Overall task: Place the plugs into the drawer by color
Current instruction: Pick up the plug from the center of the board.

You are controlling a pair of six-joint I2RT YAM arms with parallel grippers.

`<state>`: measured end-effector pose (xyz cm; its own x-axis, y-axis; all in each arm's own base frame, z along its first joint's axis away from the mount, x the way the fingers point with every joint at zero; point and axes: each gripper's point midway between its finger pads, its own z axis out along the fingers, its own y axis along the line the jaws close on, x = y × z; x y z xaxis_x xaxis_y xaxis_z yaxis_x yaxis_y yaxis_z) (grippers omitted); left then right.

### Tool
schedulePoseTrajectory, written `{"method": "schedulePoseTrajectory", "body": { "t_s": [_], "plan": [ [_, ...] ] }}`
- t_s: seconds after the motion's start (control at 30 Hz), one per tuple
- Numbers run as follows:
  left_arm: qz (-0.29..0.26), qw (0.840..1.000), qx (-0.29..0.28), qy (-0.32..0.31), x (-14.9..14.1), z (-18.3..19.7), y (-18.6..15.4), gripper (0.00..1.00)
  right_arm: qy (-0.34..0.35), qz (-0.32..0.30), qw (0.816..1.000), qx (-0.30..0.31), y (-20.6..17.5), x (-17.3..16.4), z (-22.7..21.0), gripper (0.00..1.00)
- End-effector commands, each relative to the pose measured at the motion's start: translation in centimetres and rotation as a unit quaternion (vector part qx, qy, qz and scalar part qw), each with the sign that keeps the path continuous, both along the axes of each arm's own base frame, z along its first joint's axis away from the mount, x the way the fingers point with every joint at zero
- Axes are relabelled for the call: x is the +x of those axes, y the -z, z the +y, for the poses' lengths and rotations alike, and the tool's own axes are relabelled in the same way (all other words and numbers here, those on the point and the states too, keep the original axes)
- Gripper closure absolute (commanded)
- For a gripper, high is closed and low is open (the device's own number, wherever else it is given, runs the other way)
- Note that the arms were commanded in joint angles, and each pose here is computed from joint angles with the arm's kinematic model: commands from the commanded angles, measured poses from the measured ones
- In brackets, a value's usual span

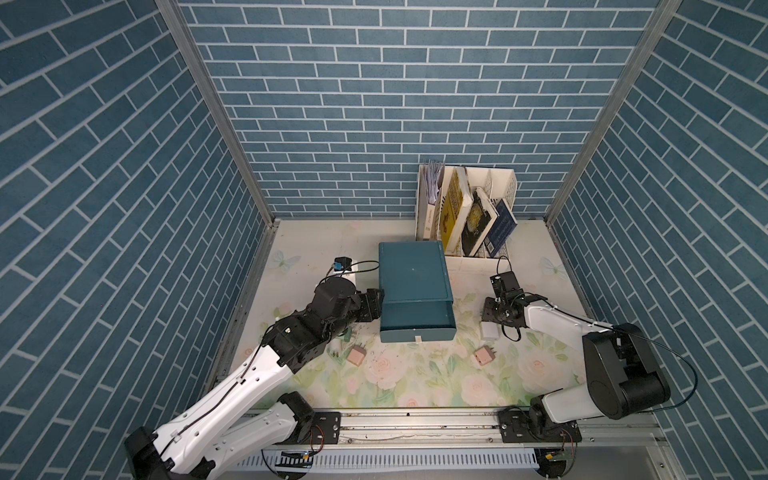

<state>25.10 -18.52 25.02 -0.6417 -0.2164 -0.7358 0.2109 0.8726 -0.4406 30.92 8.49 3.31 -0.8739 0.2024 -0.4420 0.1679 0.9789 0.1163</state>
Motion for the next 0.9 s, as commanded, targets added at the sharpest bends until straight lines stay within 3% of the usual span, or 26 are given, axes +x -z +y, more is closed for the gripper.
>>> {"method": "schedulePoseTrajectory", "body": {
  "t_s": [0.0,0.17,0.33,0.5,0.67,0.87],
  "plan": [
    [-0.004,1.0,0.006,0.006,0.0,-0.1,0.3,0.28,-0.002,0.011,1.0,-0.007,0.8,-0.8,-0.5,0.56],
    [-0.005,1.0,0.006,0.005,0.1,-0.2,0.2,0.28,0.004,-0.004,1.0,-0.007,-0.5,-0.4,-0.8,0.74],
    [-0.006,1.0,0.008,0.004,0.2,-0.1,-0.1,0.28,0.015,-0.056,0.998,-0.008,-5.8,0.2,-1.1,0.87],
    [-0.017,1.0,0.006,-0.002,0.3,0.2,-1.0,0.27,0.0,-0.131,0.991,0.0,-13.8,-0.6,-0.1,0.89],
    [-0.024,1.0,-0.01,0.005,0.2,-0.2,-1.9,0.27,-0.064,-0.228,0.97,0.053,-23.7,-4.0,5.2,0.9],
    [-0.019,0.999,-0.022,0.014,-0.2,-0.5,-1.8,0.27,-0.17,-0.271,0.937,0.137,-28.7,-9.4,13.4,0.91]
  ]
}}
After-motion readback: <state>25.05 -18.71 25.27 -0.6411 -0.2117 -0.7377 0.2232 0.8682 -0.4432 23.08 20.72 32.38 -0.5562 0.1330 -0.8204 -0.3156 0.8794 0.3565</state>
